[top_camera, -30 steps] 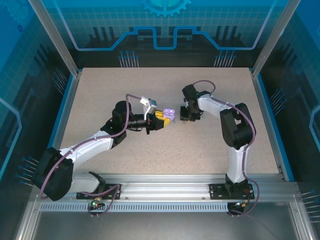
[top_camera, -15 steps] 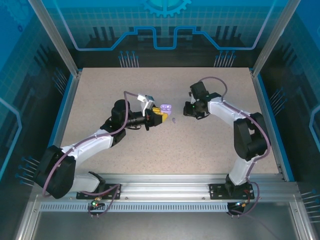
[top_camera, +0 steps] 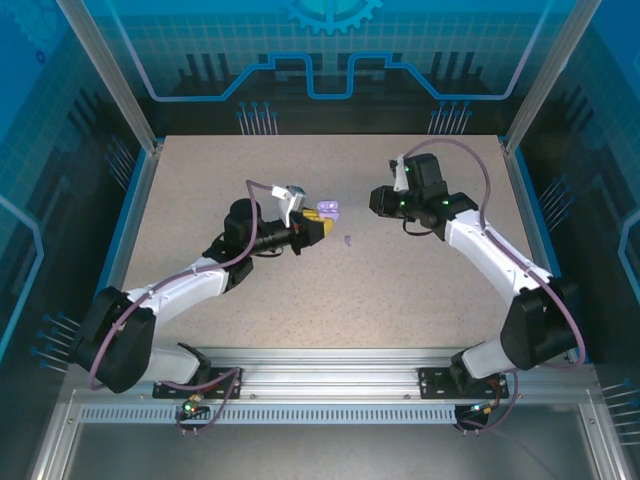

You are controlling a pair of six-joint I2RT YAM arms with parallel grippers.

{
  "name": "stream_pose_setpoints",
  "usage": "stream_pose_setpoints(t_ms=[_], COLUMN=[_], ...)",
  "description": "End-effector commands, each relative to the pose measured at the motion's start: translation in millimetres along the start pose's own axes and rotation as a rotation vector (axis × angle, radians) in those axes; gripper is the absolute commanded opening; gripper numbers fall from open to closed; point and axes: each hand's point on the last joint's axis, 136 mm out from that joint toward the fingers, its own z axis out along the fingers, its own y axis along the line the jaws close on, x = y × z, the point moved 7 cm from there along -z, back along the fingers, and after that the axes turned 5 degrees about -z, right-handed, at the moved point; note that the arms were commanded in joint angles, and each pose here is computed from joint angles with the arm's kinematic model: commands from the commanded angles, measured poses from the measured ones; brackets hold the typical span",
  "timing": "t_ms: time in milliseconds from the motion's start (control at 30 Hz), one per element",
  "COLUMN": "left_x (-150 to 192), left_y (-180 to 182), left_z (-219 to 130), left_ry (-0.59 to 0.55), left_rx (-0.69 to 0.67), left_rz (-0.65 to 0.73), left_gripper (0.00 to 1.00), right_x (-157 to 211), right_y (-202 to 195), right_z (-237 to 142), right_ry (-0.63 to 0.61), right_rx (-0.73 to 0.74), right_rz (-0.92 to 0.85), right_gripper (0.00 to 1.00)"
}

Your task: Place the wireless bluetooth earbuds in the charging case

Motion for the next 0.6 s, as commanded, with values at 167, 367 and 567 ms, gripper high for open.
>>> stream_pose_setpoints(t_ms=[167, 367, 567], left_x=[-17.5, -23.1, -32.3], left_y=[3.2, -1.7, -10.1], left_z=[6.6, 11.2, 15.2], left_ry=[-0.078, -0.104, -0.131], left_rx=[-0.01, 0.038, 0.095], left_rz=[-0.034, -0.06, -0.074], left_gripper=[0.0, 0.0, 0.0], right_x=[-19.8, -26.2, -26.4], right_y=[31.0, 54.1, 71.3], right_z=[-50.5, -79.0, -91.6], right_ry=[-0.175, -0.268, -0.304], right_rx=[-0.188, -0.295, -0.36], right_rz=[-0.057, -0.12, -0.168], right_gripper=[0.22, 0.22, 0.22])
